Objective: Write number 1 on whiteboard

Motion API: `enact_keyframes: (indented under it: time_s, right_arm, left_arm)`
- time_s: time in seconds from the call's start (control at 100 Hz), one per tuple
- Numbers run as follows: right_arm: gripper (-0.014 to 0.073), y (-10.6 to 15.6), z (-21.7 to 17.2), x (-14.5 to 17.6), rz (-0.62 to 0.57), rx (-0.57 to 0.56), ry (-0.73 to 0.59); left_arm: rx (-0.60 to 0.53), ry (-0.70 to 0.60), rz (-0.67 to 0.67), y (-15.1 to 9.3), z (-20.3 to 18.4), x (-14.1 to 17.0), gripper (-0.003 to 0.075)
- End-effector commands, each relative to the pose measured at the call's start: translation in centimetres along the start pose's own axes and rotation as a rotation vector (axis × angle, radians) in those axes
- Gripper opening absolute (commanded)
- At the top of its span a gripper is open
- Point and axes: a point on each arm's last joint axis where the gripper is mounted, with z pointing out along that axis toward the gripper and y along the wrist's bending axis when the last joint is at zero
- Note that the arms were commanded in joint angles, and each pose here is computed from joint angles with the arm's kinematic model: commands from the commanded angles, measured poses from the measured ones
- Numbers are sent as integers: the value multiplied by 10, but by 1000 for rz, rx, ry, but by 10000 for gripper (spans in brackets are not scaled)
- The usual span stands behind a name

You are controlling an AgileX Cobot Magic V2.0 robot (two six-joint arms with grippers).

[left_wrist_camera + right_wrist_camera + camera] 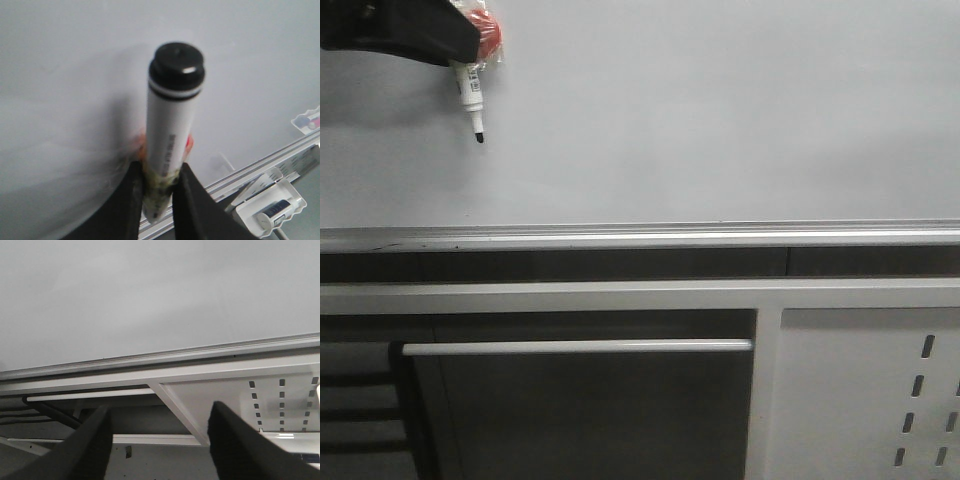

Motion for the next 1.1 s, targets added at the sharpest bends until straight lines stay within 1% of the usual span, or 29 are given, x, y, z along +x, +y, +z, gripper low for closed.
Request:
enact_keyframes:
  time_s: [0.0,0.09,0.21,0.34,0.42,0.48,0.59,0.76,0.91,0.99,1.09]
  right_arm:
    - [385,3,-2,-13,2,-2,-49]
    - [385,6,-4,-13,-24,-23,-14]
    - [385,18,-8,-21,-108,-112,20]
    - [384,36,-8,-35,-183,-270,93]
    - [384,45,-3,-42,-213,-371,151]
    - [384,53,0,-49,-233,-453,194]
    - [384,64,3,-65,-245,-569,250]
    - [384,81,10,-80,-303,-681,338]
    - [384,96,17,-88,-380,-724,368]
    - [384,102,20,-92,-414,-728,373]
    - [384,107,22,-94,-432,-744,376]
  left_arm:
    - [64,-29,30,-9,-11,-14,-20]
    - [146,14,90,-24,-13,-10,-20]
    - [255,55,194,-53,-12,-2,-20]
    - [365,59,328,-92,-16,6,-20]
    - [409,54,409,-110,-17,11,-20]
    - [435,56,439,-121,-17,15,-20]
    - [459,76,456,-130,-12,21,-20]
    - [491,86,483,-141,-6,20,-20]
    - [510,82,501,-148,-3,14,-20]
    - [512,85,502,-149,0,14,-20]
    - [511,89,502,-149,1,14,-20]
